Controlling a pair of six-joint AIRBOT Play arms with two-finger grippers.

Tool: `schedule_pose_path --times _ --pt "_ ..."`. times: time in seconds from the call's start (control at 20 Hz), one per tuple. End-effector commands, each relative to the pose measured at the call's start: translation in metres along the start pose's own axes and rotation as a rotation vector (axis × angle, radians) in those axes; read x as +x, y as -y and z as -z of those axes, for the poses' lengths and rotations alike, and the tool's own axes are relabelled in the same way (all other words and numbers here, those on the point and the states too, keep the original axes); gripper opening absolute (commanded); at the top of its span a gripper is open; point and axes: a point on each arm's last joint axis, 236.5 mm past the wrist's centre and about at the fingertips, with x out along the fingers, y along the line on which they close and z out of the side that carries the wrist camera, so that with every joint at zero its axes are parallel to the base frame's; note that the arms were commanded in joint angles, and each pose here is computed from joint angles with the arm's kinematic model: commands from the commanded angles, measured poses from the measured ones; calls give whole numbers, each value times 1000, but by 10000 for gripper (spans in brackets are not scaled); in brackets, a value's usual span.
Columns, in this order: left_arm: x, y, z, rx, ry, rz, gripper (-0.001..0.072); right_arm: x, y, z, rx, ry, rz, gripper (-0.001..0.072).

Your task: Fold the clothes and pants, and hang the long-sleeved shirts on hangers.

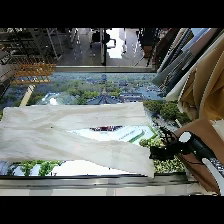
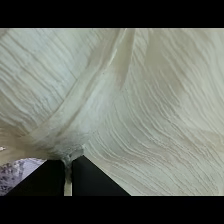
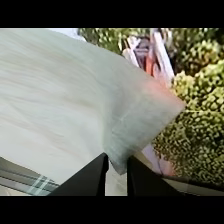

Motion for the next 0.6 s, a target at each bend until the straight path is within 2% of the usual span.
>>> schedule_pose_path --times 0.0,0.15,0.2,0.25,0.45,0.55 --pt "0 -1 0 0 1 -1 10 0 11 9 -21 -38 47 152" --pt "0 -1 0 0 2 -1 10 -1 26 8 -46 -36 106 146" --pt "0 -1 0 0 1 -1 10 -1 24 6 -67 -30 101 43" --pt "0 -1 0 0 1 -1 11 0 18 8 -68 -35 73 13" --pt "-1 0 0 0 2 -1 10 -29 -55 37 -115 -120 -193 13" --pt "-1 0 0 -1 2 -1 10 -62 -76 42 -197 -66 -214 13"
